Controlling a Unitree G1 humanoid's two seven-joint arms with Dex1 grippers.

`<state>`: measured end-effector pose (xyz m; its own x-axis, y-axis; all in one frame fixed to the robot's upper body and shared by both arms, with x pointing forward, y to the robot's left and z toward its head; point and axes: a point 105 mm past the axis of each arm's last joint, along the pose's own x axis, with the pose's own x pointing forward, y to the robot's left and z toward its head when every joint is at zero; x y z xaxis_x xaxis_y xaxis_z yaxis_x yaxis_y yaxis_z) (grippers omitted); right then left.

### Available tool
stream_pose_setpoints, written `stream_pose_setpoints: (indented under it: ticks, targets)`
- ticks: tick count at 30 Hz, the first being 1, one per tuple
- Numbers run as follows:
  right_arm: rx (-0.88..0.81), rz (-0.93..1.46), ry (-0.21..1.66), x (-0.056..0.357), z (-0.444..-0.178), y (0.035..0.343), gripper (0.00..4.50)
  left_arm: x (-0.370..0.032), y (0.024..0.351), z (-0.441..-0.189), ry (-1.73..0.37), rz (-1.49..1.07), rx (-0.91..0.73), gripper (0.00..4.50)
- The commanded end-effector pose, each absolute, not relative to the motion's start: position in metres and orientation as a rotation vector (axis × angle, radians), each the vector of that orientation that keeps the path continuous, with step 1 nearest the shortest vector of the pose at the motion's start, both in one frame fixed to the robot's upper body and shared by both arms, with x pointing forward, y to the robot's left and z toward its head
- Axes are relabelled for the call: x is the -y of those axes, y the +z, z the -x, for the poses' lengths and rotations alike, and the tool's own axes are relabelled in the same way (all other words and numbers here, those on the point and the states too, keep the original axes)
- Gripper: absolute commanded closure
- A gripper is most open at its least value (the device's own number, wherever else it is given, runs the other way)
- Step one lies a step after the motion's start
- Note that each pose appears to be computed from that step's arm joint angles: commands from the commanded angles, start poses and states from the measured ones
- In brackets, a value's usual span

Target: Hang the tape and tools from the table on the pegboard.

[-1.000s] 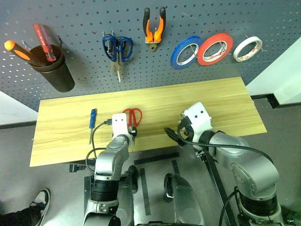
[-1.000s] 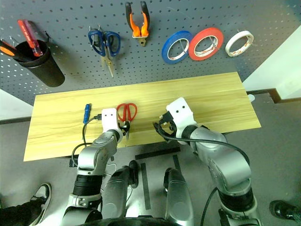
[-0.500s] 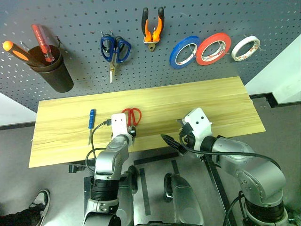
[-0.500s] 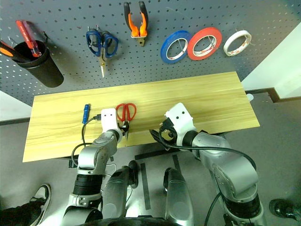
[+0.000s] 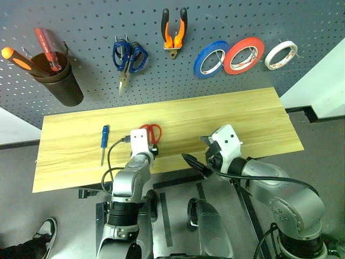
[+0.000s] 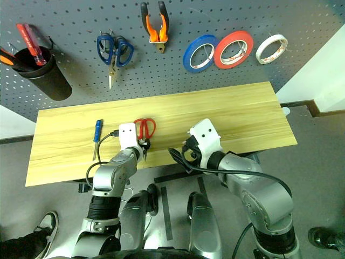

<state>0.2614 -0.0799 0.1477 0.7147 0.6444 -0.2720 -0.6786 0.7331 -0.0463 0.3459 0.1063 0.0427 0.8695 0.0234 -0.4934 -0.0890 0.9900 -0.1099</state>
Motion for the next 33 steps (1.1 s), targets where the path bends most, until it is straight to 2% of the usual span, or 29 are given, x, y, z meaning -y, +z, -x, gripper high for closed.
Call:
stream_pose_setpoints:
  ticks: [1,33]
  targets:
    - [-0.180,0.150,0.763,0.074,-0.254,0.160,0.06,-0.094,0.035,-0.338,0.044,0.169,-0.539,0.86]
    - [-0.128,0.135,0.754,0.064,-0.253,0.174,0.06,-0.079,-0.002,-0.330,0.020,0.082,-0.687,0.86]
